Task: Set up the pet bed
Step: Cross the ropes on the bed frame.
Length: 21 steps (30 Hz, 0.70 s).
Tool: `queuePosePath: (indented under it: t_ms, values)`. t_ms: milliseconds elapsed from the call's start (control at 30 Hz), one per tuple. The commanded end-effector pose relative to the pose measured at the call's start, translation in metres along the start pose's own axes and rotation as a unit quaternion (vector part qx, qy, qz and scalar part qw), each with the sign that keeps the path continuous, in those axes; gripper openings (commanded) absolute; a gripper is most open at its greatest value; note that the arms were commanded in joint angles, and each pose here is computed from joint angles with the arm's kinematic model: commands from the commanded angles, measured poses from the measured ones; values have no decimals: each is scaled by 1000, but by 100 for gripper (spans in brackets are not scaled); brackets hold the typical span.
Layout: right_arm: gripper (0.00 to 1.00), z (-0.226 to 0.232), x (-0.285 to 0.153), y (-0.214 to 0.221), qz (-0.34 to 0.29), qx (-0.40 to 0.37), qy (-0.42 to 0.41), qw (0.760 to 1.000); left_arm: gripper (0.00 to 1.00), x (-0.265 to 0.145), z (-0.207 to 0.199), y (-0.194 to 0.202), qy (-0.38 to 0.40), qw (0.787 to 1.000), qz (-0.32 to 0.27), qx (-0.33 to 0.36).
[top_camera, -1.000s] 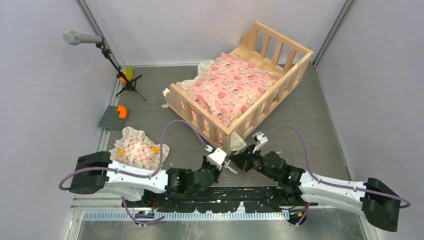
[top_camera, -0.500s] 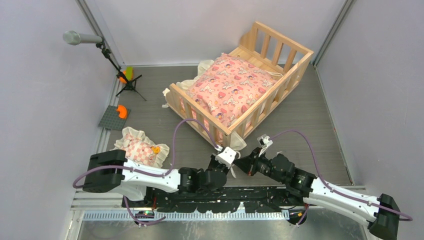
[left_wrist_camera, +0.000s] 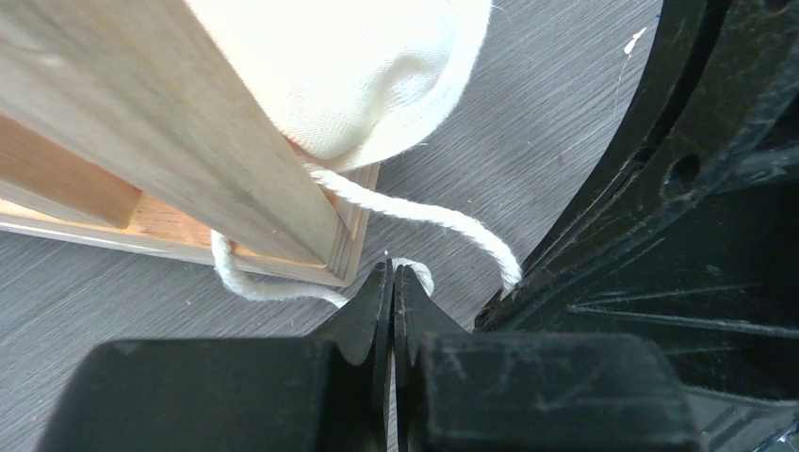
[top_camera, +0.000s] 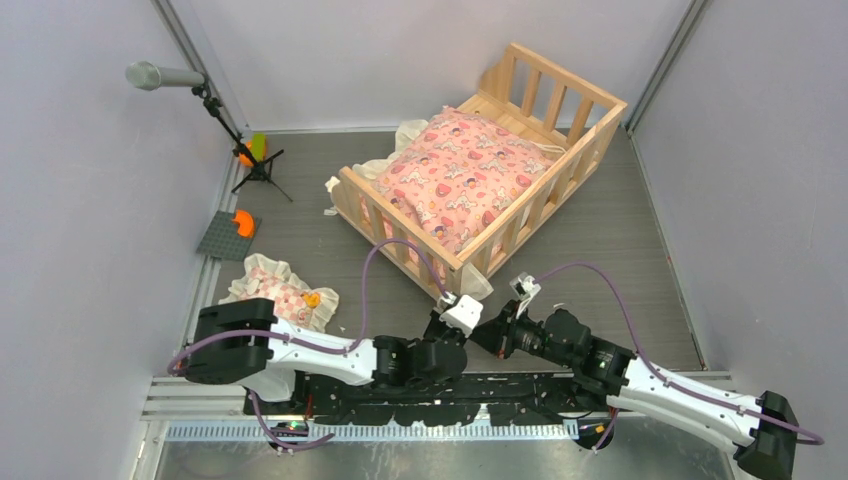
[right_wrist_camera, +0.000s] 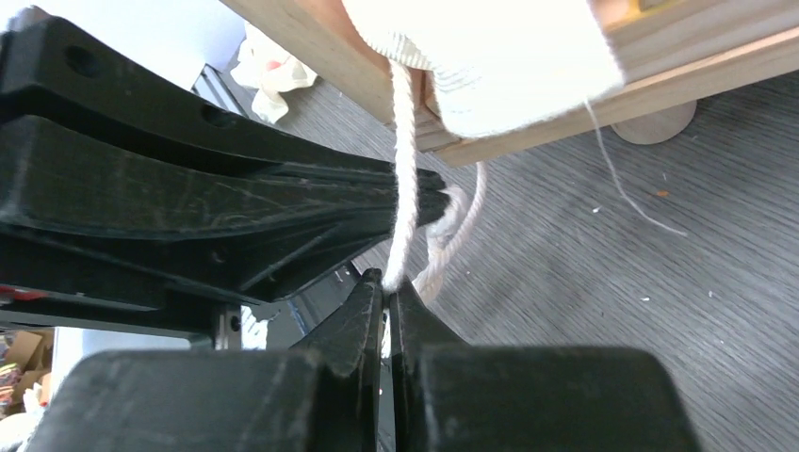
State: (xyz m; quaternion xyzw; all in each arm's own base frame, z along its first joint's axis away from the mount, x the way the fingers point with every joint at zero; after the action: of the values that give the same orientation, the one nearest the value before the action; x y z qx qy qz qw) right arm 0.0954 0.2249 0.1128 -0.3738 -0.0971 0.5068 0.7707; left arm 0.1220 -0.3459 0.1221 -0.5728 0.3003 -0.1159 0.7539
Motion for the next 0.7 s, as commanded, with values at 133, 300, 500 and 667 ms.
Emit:
queuePosePath:
  t_ms: [133,300,500,667]
  values:
    - [4,20,-4,-15,-12,-10,-29,999,0,9,-17,-25,7,998,-44,-41]
    - [4,19,-6,-12,0,-11,-22,1000,0,12,-23,-27,13,996,-61,-60]
    - [6,16,-10,-11,6,-10,-11,1000,1,12,-29,-28,38,991,-90,-96]
    - [11,13,-13,-12,6,-9,2,1000,2,13,-25,-22,32,988,-106,-106]
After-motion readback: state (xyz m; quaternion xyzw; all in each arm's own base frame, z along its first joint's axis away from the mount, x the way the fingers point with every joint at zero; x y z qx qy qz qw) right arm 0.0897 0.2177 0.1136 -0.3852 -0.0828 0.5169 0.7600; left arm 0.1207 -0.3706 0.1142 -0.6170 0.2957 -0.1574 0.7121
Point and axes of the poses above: each gripper's point midway between its finger pads, its own x axis out along the fingers, its own z axis along the line the jaws close on, y = z × x, the point moved 2 cm from there along -x, back along the fingers, and after that the axes turned 6 degrees about x, right-handed, at the moved point
